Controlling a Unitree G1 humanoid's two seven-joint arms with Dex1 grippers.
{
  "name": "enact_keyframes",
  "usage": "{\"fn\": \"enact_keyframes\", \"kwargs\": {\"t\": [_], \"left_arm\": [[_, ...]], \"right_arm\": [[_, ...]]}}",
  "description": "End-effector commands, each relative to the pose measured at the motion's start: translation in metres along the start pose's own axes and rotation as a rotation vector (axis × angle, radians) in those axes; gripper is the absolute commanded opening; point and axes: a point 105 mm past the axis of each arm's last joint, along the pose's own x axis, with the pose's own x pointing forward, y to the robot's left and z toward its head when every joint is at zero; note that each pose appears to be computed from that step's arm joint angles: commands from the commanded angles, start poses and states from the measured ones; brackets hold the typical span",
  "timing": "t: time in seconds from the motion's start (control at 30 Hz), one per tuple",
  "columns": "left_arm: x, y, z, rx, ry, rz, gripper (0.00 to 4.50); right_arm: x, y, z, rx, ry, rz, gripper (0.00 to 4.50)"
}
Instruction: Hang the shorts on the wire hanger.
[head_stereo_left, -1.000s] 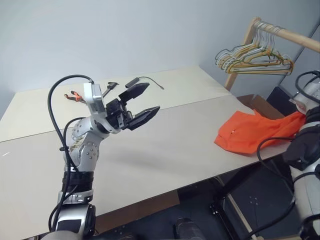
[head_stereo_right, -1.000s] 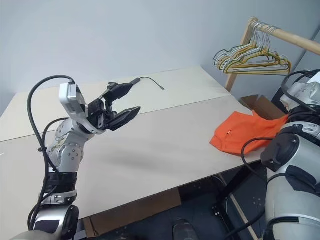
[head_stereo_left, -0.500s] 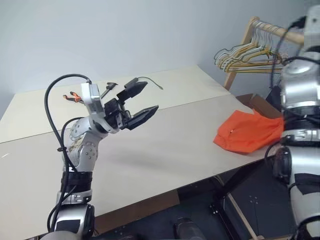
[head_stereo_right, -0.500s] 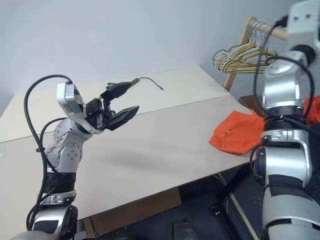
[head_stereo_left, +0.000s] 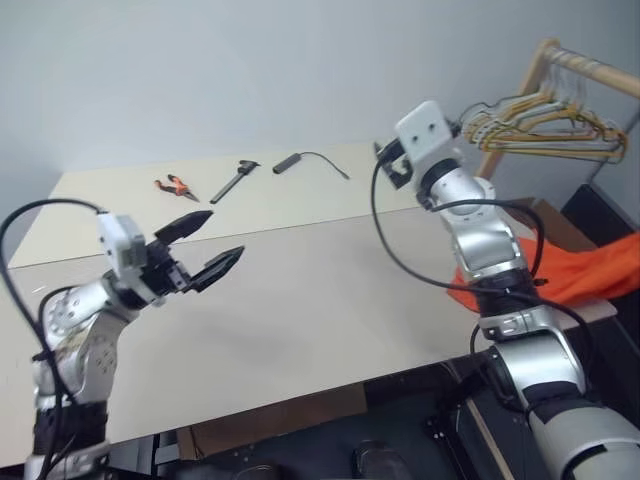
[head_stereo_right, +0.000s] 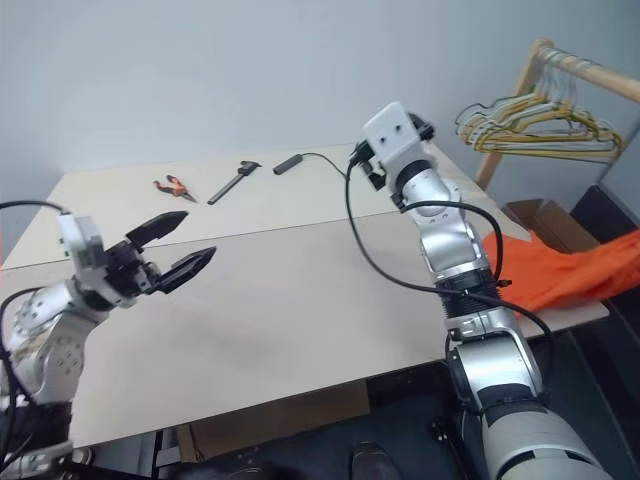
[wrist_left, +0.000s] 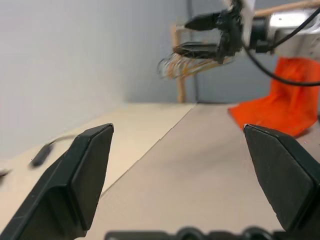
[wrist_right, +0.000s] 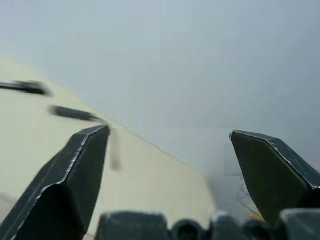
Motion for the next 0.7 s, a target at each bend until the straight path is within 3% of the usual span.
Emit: {"fn": "enact_keyframes", "kwargs": {"t": [0.03,0.23,0.7], "left_arm": [[-0.009,-0.004,0.009,0.053,0.021,0.039,4.50],[-0.028,-0.019,-0.010,-0.046,0.084,0.085,4.50],[-0.026,-0.030,-0.027,-0.105,0.203,0.107,4.50]], "right_arm": [[-0.008,0.027,0.012,0.002,-0.033,0.166,4.47],[-0.036,0.072,-0.012,-0.025,0.036,0.431,4.47],[-0.047,0.086,-0.027,-0.083,0.077,0.482,4.47]]}}
